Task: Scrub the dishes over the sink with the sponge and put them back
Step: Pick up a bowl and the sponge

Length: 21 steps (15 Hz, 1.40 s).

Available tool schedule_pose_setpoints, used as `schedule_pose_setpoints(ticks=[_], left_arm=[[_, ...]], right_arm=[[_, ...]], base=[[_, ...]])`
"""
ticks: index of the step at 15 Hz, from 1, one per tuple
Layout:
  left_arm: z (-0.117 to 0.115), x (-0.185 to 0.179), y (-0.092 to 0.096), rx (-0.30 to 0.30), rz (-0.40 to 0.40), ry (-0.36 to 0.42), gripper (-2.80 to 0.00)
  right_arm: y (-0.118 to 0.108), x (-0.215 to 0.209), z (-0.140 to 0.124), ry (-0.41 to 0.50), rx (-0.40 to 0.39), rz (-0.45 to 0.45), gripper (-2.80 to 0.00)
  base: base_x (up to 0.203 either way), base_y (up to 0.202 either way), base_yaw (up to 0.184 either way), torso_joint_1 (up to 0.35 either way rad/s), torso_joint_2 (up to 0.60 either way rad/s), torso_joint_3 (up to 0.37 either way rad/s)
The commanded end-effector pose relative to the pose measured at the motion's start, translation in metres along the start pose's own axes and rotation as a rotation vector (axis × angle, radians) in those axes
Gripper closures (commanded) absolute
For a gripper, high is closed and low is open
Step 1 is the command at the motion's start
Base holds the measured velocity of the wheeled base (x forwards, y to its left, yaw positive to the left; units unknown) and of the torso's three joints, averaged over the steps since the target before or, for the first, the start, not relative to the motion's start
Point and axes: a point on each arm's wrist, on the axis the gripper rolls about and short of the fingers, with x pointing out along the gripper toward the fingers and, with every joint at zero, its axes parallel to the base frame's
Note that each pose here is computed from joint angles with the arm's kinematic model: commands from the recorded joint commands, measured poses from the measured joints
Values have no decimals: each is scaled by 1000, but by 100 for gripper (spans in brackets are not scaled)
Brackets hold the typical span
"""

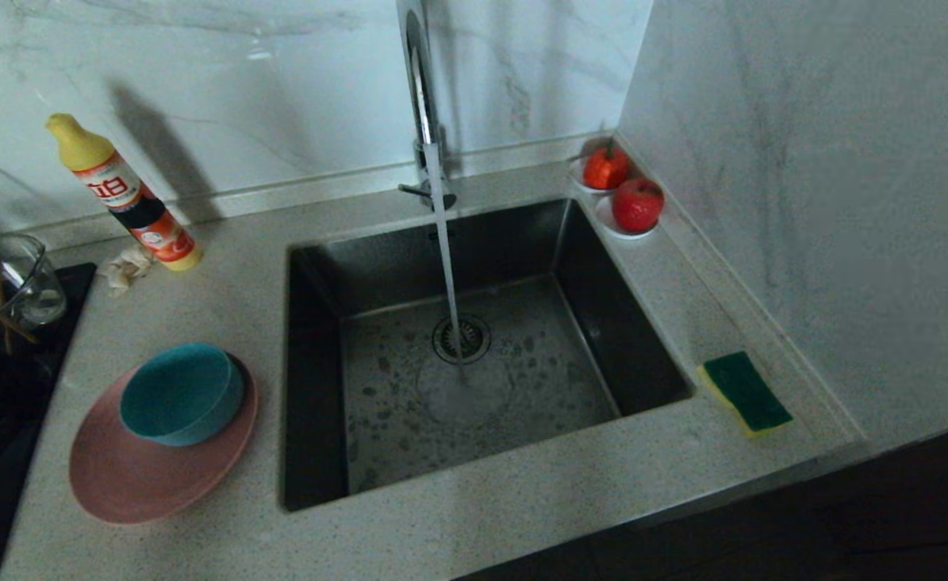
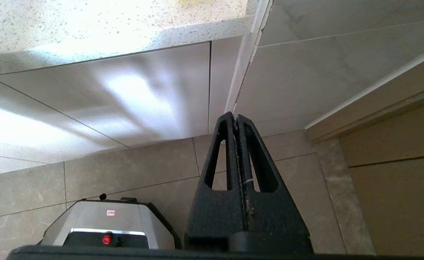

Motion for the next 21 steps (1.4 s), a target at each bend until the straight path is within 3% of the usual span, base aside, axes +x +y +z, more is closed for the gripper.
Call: schedule_pose_setpoints(ticks=[1, 2, 4, 5, 10, 11, 12, 18, 21], left_arm=[[-20, -7, 2, 11, -36, -75, 0], [-24, -8, 2, 22, -65, -92, 0], [-26, -8, 1, -32, -84, -87, 0], [-27, -8, 1, -24, -92, -76, 0], [-28, -8, -2, 219, -209, -90, 0], [-30, -8, -3, 207, -268, -77, 0], [-36, -7, -4, 151, -314, -37, 0], [-37, -6, -4, 93, -287, -22, 0], [-37, -6, -3, 33, -263, -15, 0]], right_arm=[[0, 0, 0, 2, -1, 0, 0], [0, 0, 0, 3, -1, 0, 0], [0, 0, 0, 4, -1, 0, 0], [0, 0, 0, 2, -1, 0, 0], [0, 0, -1, 4, -1, 0, 0], [0, 0, 0, 1, -1, 0, 0], [0, 0, 0, 2, -1, 0, 0], [0, 0, 0, 2, -1, 0, 0], [0, 0, 0, 4, -1, 0, 0]], base=[[0, 0, 0, 0, 0, 0], [0, 0, 0, 0, 0, 0], [0, 0, 0, 0, 0, 0], [0, 0, 0, 0, 0, 0], [0, 0, 0, 0, 0, 0], [0, 0, 0, 0, 0, 0], [0, 0, 0, 0, 0, 0], [0, 0, 0, 0, 0, 0], [0, 0, 0, 0, 0, 0]])
